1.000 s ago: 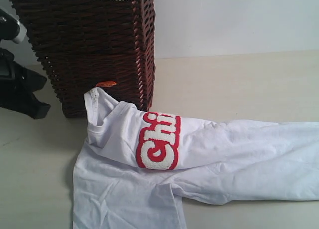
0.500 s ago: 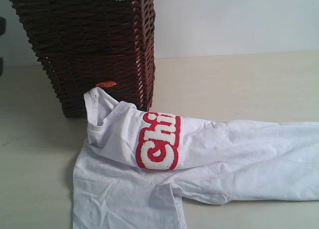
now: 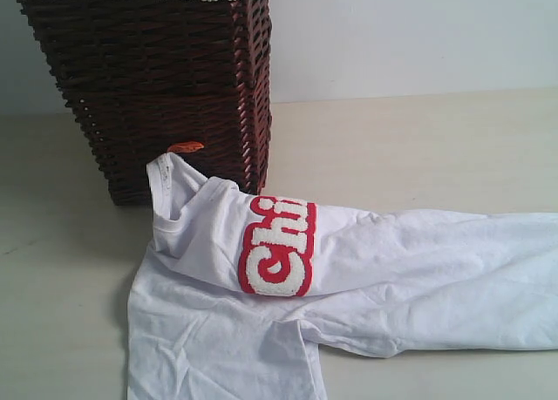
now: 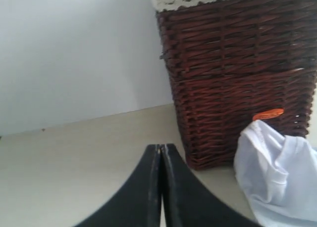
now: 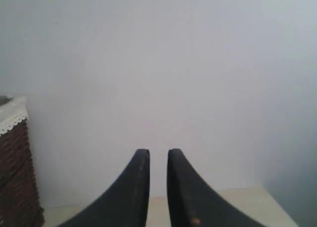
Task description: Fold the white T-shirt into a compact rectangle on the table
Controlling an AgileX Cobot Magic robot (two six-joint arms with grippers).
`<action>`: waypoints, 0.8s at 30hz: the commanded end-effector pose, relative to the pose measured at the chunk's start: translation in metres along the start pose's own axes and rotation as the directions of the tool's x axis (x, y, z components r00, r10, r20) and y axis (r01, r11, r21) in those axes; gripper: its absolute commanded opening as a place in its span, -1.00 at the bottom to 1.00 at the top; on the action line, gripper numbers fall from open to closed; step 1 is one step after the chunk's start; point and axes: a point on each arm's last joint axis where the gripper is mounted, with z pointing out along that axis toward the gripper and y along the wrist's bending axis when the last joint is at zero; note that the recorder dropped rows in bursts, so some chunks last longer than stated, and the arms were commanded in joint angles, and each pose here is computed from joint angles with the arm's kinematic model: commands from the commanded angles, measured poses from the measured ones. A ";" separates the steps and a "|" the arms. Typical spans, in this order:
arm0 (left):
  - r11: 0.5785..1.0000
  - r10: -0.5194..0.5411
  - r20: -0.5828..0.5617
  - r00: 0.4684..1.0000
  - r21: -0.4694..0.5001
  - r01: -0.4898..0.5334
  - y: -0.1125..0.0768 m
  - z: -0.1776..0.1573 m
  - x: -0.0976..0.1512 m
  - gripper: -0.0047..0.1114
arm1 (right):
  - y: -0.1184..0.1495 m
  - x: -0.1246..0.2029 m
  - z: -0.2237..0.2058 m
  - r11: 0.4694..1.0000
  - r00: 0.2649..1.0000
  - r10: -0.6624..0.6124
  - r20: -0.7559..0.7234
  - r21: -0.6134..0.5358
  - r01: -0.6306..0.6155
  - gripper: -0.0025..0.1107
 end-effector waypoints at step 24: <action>0.996 -0.020 -0.050 0.999 -0.084 0.016 0.004 -0.012 0.019 -0.92 | -0.051 0.109 0.025 0.949 0.890 -0.253 -0.379 0.083 0.305 -0.48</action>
